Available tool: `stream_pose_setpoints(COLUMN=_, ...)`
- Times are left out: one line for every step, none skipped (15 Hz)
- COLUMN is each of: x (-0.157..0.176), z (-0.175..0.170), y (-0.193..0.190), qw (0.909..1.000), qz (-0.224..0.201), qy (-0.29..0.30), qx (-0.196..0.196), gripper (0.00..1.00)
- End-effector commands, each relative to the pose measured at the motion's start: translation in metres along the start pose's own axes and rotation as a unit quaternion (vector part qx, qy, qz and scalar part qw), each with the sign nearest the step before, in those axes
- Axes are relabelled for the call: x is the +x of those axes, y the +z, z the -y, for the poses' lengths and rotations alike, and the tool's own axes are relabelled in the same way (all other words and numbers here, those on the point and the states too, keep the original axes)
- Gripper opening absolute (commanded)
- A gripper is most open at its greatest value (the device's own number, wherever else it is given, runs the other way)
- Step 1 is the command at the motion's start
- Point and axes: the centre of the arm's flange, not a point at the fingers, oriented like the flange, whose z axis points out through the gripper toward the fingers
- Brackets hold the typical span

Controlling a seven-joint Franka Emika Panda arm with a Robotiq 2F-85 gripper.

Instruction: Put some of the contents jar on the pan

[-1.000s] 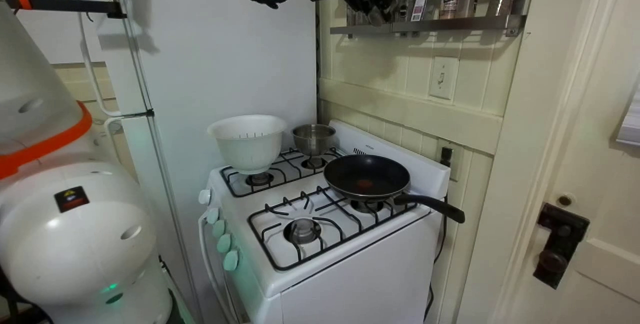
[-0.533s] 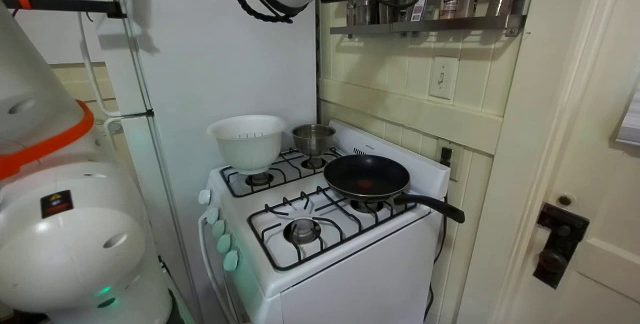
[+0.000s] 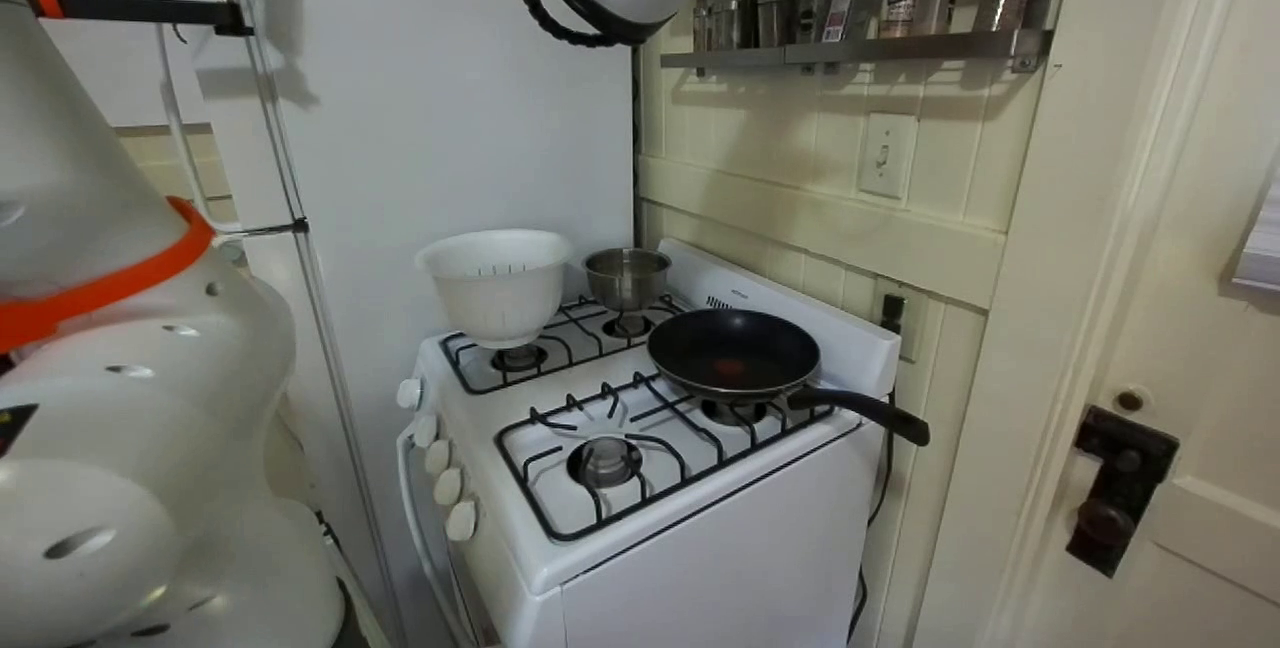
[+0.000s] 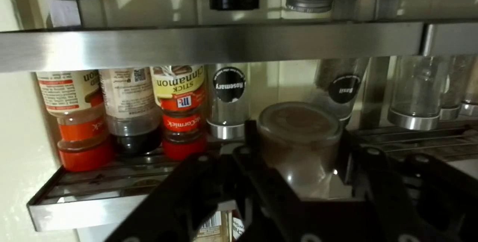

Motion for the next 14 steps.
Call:
stream_pose_setpoints(x=-0.031, z=0.027, y=0.012, qw=0.9999, qz=-0.002, qy=-0.005, qx=0.012, gripper=0.23)
stream_pose_setpoints(x=-0.036, z=0.033, y=0.013, qw=0.9998, qz=0.009, qy=-0.006, qx=0.019, gripper=0.23)
stream_pose_setpoints(x=-0.018, z=0.012, y=0.008, qw=0.9999, qz=0.009, qy=-0.003, qx=0.011, gripper=0.48)
stream_pose_setpoints(x=-0.024, z=0.019, y=0.01, qw=0.9997, qz=0.015, qy=-0.003, qx=0.018, gripper=0.48)
stream_pose_setpoints(x=-0.027, z=0.024, y=0.012, qw=0.9996, qz=0.018, qy=-0.003, qx=0.022, gripper=0.48)
stream_pose_setpoints(x=-0.028, z=0.026, y=0.012, qw=0.9995, qz=0.019, qy=-0.003, qx=0.024, gripper=0.48)
stream_pose_setpoints(x=-0.028, z=0.026, y=0.012, qw=0.9995, qz=0.019, qy=-0.003, qx=0.024, gripper=0.48)
stream_pose_setpoints(x=-0.028, z=0.025, y=0.012, qw=0.9996, qz=0.019, qy=-0.003, qx=0.023, gripper=0.23)
stream_pose_setpoints(x=-0.028, z=0.025, y=0.015, qw=0.9997, qz=0.013, qy=0.001, qx=0.02, gripper=0.23)
stream_pose_setpoints(x=-0.028, z=0.027, y=0.019, qw=0.9998, qz=0.005, qy=0.003, qx=0.019, gripper=0.23)
stream_pose_setpoints(x=-0.029, z=0.027, y=0.021, qw=0.9998, qz=0.003, qy=0.008, qx=0.018, gripper=0.23)
stream_pose_setpoints(x=-0.029, z=0.027, y=0.023, qw=0.9997, qz=0.0, qy=0.016, qx=0.017, gripper=0.23)
stream_pose_setpoints(x=-0.03, z=0.028, y=0.026, qw=0.9996, qz=-0.006, qy=0.021, qx=0.018, gripper=0.23)
stream_pose_setpoints(x=-0.029, z=0.028, y=0.028, qw=0.9994, qz=-0.011, qy=0.029, qx=0.016, gripper=0.23)
